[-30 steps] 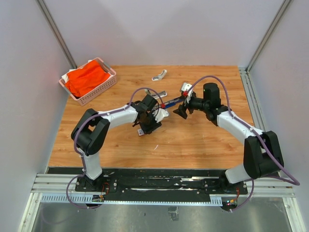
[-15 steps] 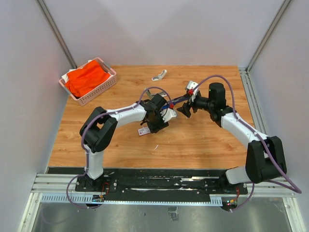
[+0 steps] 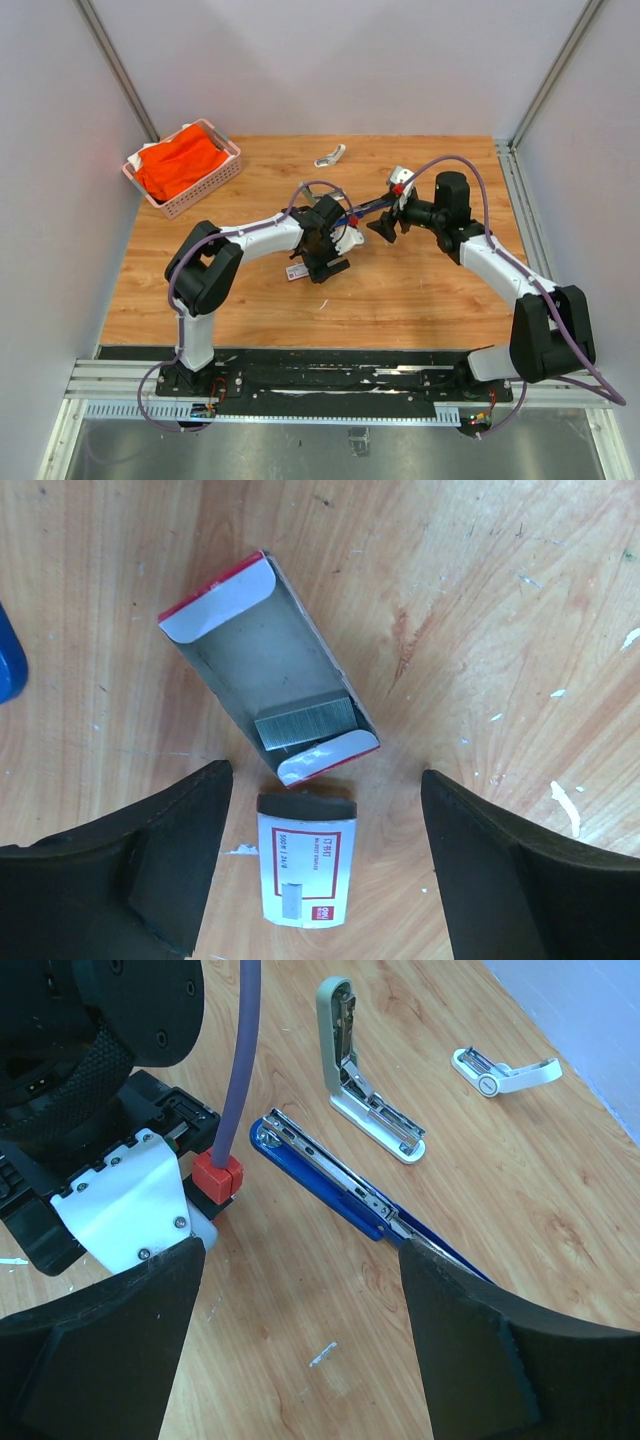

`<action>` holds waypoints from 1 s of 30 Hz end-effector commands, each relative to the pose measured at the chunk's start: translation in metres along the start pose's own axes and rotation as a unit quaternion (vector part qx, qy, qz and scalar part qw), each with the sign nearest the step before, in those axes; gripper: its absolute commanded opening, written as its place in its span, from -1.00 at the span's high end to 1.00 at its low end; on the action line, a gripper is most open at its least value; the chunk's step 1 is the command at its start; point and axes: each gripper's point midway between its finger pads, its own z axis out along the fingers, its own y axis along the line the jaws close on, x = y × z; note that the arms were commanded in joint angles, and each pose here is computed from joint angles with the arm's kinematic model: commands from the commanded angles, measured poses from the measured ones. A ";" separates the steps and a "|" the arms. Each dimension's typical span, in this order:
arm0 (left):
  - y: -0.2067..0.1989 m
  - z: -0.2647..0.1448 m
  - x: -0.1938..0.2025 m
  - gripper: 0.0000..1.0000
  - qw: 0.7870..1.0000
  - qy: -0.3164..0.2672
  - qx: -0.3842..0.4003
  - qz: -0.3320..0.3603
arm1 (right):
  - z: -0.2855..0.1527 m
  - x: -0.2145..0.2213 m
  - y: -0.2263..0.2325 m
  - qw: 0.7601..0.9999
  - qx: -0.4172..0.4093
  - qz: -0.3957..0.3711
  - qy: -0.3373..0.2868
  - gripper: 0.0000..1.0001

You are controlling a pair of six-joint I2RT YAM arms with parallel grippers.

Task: Unload the staples from the stapler
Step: Adjust the staple box at the center of the board.

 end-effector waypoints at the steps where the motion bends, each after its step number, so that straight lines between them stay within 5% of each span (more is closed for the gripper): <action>1: -0.013 -0.001 0.005 -0.63 0.999 0.017 0.024 -0.016 | -0.006 -0.006 -0.001 1.000 0.003 -0.003 -0.016 -0.62; 17: 0.003 0.016 -0.012 -0.48 0.997 0.010 -0.009 -0.076 | -0.006 -0.007 -0.001 1.000 0.005 -0.006 -0.020 -0.61; 30: -0.003 0.020 -0.003 -0.09 0.998 0.021 -0.004 -0.053 | -0.005 -0.008 -0.001 1.000 0.004 -0.004 -0.023 -0.61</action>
